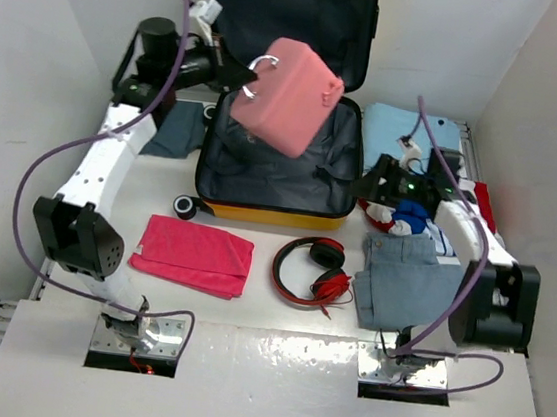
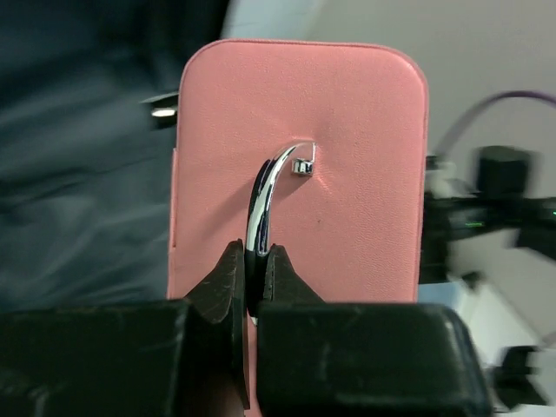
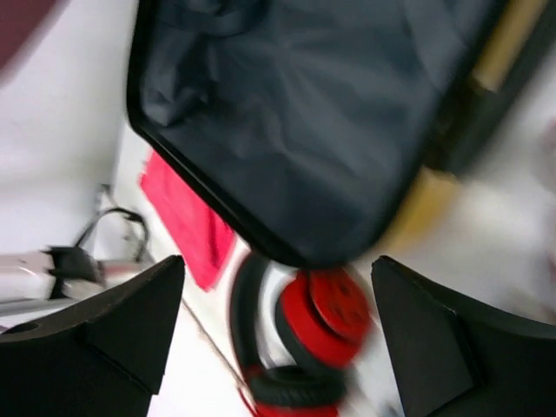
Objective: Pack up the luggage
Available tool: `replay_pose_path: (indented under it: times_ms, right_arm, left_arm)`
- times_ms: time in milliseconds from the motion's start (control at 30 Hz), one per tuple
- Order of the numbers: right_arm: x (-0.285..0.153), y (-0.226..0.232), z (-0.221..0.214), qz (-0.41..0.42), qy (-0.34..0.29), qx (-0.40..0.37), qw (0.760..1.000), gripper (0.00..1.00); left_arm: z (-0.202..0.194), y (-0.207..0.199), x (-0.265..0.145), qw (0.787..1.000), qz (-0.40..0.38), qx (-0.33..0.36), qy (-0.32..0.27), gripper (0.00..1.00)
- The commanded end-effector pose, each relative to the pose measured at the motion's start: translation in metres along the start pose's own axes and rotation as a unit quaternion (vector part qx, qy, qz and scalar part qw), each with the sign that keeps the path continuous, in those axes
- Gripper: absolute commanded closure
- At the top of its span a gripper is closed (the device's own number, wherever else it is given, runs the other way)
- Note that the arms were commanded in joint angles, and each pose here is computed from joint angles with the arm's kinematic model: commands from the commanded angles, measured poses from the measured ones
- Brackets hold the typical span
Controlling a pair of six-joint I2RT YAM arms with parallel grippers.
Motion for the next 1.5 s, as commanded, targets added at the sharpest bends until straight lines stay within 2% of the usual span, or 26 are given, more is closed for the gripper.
replay_pose_path:
  times_ms: [0,100,167,200,267,333,433,600,667,867,1000,1033,1167,1300,1467]
  right_arm:
    - [0.041,0.033,0.022,0.062,-0.001,0.022,0.998,0.14]
    - [0.062,0.042,0.028,0.043,-0.001,0.019,0.999,0.19]
    - [0.075,0.033,0.024,0.025,0.008,0.061,0.998,0.23]
    - [0.083,0.037,0.041,0.053,-0.030,0.078,0.995,0.27]
    - [0.094,0.035,0.043,0.061,-0.030,0.118,0.991,0.30]
    - [0.104,0.040,0.053,0.074,-0.040,0.122,0.989,0.33]
    - [0.115,0.047,0.066,0.062,-0.048,0.105,0.991,0.33]
    - [0.120,0.040,0.071,0.038,-0.071,0.131,0.988,0.35]
    - [0.121,0.045,0.075,0.053,-0.095,0.137,0.985,0.35]
    - [0.128,0.070,0.080,0.094,-0.124,0.171,0.973,0.35]
    - [0.122,0.098,0.092,0.148,-0.134,0.149,0.969,0.35]
    - [0.120,0.103,0.094,0.155,-0.136,0.144,0.968,0.35]
    - [0.109,0.107,0.090,0.158,-0.131,0.127,0.970,0.35]
    - [0.094,0.103,0.080,0.145,-0.130,0.110,0.975,0.35]
    - [0.095,0.090,0.070,0.133,-0.118,0.116,0.977,0.35]
  left_arm:
    - [0.039,-0.041,0.018,0.990,-0.100,-0.012,-0.096,1.00]
    - [0.039,-0.061,0.031,0.987,-0.118,-0.015,-0.106,1.00]
    - [0.041,-0.063,0.036,0.986,-0.121,-0.027,-0.114,1.00]
    - [0.037,-0.060,0.040,0.985,-0.124,-0.046,-0.112,1.00]
    - [0.027,-0.058,0.047,0.984,-0.123,-0.070,-0.106,1.00]
    - [0.024,-0.057,0.048,0.982,-0.127,-0.083,-0.108,1.00]
    - [0.017,-0.052,0.051,0.982,-0.120,-0.096,-0.112,1.00]
    - [0.017,-0.054,0.051,0.976,-0.129,-0.131,-0.114,1.00]
    - [0.010,-0.056,0.054,0.972,-0.132,-0.160,-0.110,1.00]
    - [0.007,-0.065,0.057,0.966,-0.148,-0.182,-0.109,1.00]
    - [-0.016,-0.050,0.061,0.975,-0.102,-0.180,-0.083,1.00]
    - [-0.027,-0.043,0.063,0.977,-0.075,-0.190,-0.061,1.00]
    - [-0.056,-0.020,0.068,0.989,0.017,-0.146,-0.022,1.00]
    - [-0.083,-0.019,0.076,0.995,0.088,-0.051,0.022,1.00]
    - [-0.126,-0.038,0.094,0.991,0.096,0.017,0.097,1.00]
Point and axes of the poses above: each gripper's point midway between its finger pads, its own x axis out along the fingers, its own y axis along the line the jaws close on, z = x × y, the point moved 6 cm from there along -x, back along the fingers, and after that the axes turned 5 degrees about x, right-handed, at the moved point
